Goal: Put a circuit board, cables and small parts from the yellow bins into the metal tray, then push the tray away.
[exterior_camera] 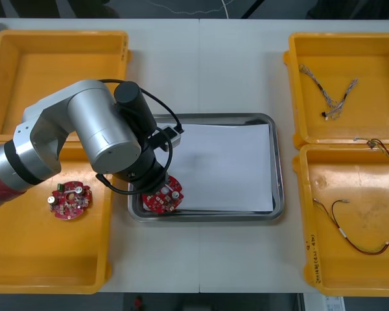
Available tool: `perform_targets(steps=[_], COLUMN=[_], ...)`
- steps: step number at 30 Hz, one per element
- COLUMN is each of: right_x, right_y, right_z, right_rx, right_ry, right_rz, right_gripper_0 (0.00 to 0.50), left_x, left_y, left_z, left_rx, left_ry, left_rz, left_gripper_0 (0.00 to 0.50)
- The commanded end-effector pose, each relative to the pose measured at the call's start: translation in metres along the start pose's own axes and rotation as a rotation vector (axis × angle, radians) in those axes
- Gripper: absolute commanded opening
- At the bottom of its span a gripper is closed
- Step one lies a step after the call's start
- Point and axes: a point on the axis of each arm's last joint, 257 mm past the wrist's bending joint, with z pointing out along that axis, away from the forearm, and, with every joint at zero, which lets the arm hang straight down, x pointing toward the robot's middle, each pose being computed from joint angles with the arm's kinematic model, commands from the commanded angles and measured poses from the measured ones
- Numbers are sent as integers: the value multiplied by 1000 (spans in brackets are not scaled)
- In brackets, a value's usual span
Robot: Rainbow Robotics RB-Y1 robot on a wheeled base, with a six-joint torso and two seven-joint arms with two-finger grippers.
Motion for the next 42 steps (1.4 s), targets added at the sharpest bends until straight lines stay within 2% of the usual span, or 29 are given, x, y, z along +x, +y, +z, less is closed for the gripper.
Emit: perform_targets(steps=[1, 6, 9, 13, 22, 23, 25, 28, 30, 36, 42], right_x=[1, 0, -2, -5, -23, -25, -31, -40, -46, -72, -89], right_y=[-4, -4, -2, 0, 15, 18, 24, 31, 37, 69, 96], right_z=[-6, -7, -8, -9, -10, -10, -9, -10, -10, -8, -1], right_rx=[36, 34, 29, 22, -12, -16, -26, -37, -45, -82, -79], right_ry=[7, 4, -2, -9, -32, -31, -33, -46, -52, -68, -54], right_rz=[-46, -53, -59, -68, -132, -148, -177, -205, -236, -370, -503], right_gripper_0=[0, 0, 0, 0, 0, 0, 0, 0, 0, 0, 0], left_x=[-24, -23, -23, -23, -9, -10, -17, -23, -24, -8, 6], left_y=[-14, -11, -7, 3, 35, 40, 47, 57, 65, 92, 122], left_z=[-14, -29, -47, -69, -115, -121, -133, -146, -153, -163, -172], left_rx=[10, 5, 20, 21, -33, -38, -38, -44, -52, -89, -111], left_ry=[-44, -33, -27, -27, -4, -10, -52, -95, -111, -101, -102], left_rz=[-65, -74, -101, -134, -188, -198, -218, -241, -247, -270, -269], left_gripper_0=[500, 500, 500, 500, 500, 500, 500, 500, 500, 500, 500])
